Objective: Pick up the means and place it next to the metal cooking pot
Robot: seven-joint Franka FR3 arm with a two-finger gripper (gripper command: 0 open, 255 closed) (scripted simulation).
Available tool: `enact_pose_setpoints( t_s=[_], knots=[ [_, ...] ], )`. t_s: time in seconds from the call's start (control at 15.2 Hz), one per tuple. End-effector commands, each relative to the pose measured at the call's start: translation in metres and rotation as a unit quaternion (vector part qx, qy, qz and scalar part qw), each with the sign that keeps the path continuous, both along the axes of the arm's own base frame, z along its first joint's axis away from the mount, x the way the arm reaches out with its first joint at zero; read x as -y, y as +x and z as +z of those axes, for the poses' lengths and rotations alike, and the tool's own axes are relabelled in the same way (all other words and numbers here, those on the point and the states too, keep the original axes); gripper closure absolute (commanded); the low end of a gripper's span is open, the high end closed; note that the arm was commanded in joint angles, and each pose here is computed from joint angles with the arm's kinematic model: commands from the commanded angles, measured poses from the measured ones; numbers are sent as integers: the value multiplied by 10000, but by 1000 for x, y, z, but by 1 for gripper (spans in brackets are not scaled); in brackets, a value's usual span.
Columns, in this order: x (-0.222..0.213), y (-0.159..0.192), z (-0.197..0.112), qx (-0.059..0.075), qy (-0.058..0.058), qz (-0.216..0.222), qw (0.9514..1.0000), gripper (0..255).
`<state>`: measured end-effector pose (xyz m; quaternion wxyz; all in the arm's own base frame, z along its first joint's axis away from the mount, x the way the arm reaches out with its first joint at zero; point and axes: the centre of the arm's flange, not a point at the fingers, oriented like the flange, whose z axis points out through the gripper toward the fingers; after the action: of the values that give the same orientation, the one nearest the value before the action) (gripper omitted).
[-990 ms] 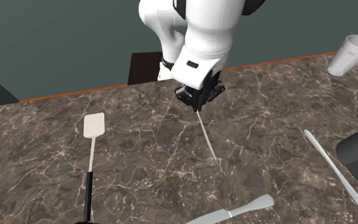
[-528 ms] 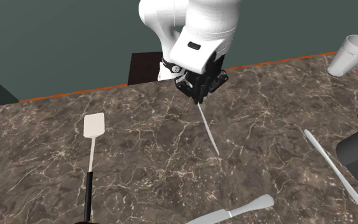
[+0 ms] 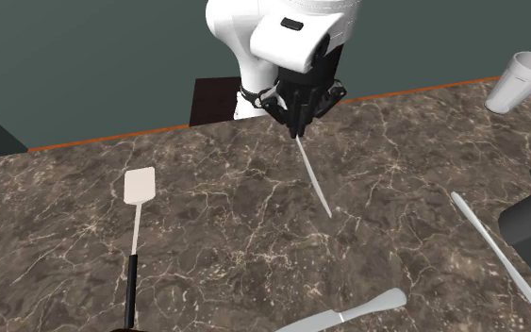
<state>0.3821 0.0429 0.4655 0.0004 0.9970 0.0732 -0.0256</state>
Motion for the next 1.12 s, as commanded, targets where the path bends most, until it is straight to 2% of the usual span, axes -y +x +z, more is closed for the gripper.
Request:
enact_pose_setpoints(
  t_s=[0.0, 1.06],
  knots=[
    [1, 0, 9, -4, -1, 0, 10000, 255],
    [1, 0, 94, -4, -1, 0, 10000, 255]
  ],
)
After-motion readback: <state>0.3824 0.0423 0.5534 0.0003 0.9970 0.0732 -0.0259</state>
